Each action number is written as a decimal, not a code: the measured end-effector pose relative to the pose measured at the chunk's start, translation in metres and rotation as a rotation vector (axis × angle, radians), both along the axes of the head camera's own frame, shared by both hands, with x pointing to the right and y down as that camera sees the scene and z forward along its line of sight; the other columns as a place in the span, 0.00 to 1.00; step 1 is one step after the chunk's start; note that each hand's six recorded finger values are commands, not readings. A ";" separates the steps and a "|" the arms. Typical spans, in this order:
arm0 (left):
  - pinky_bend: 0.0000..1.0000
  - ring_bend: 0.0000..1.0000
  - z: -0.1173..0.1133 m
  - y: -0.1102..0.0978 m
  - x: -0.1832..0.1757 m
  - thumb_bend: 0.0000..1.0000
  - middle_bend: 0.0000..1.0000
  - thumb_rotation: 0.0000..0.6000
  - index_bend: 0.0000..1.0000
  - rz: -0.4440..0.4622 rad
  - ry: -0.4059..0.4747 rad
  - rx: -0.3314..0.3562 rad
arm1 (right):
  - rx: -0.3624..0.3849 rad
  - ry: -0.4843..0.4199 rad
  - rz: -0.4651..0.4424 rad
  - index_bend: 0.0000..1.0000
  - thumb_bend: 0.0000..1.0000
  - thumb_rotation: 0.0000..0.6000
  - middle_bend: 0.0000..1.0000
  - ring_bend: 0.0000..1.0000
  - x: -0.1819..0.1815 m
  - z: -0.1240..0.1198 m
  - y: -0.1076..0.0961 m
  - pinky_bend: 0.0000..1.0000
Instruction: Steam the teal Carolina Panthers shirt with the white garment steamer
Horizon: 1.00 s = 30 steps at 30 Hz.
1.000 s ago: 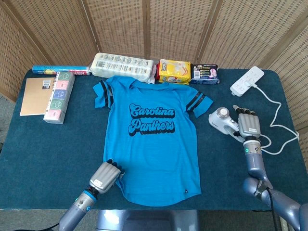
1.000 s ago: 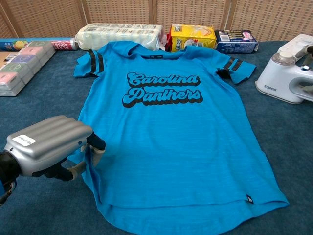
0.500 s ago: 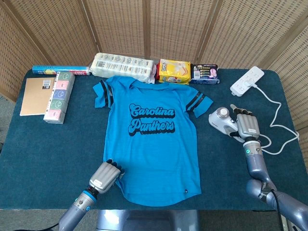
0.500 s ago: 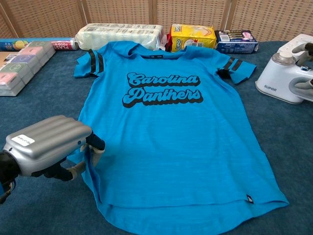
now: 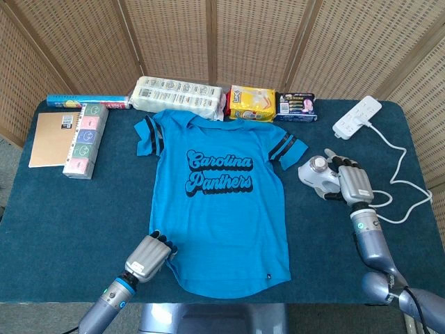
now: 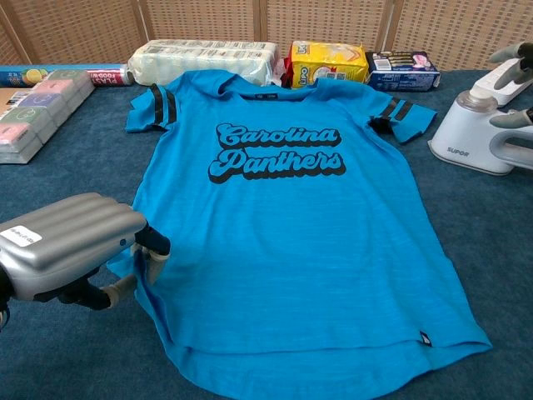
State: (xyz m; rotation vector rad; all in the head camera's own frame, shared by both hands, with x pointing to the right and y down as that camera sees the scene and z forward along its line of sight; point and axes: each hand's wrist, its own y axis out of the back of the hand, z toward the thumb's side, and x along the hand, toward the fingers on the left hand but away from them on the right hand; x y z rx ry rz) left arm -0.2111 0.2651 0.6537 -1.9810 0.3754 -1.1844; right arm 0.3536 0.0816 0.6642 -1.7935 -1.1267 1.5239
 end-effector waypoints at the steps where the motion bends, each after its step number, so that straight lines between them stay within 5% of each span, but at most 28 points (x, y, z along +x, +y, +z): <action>1: 0.28 0.38 -0.001 0.000 -0.001 0.23 0.52 1.00 0.48 0.000 -0.005 -0.005 | 0.005 -0.002 0.001 0.05 0.30 0.78 0.22 0.16 0.000 -0.003 0.000 0.14; 8: 0.28 0.33 -0.011 0.001 -0.007 0.20 0.47 1.00 0.39 0.000 -0.025 -0.026 | 0.019 -0.003 0.007 0.04 0.31 0.78 0.22 0.16 0.002 -0.012 0.000 0.14; 19: 0.27 0.33 -0.035 0.002 -0.028 0.19 0.47 1.00 0.39 -0.015 -0.038 -0.007 | 0.043 0.012 0.044 0.04 0.30 0.78 0.22 0.16 0.016 -0.026 -0.001 0.14; 30: 0.27 0.33 -0.072 -0.018 -0.103 0.19 0.47 1.00 0.39 -0.205 -0.091 0.065 | 0.077 0.008 0.094 0.09 0.30 0.79 0.23 0.20 0.033 -0.048 0.005 0.16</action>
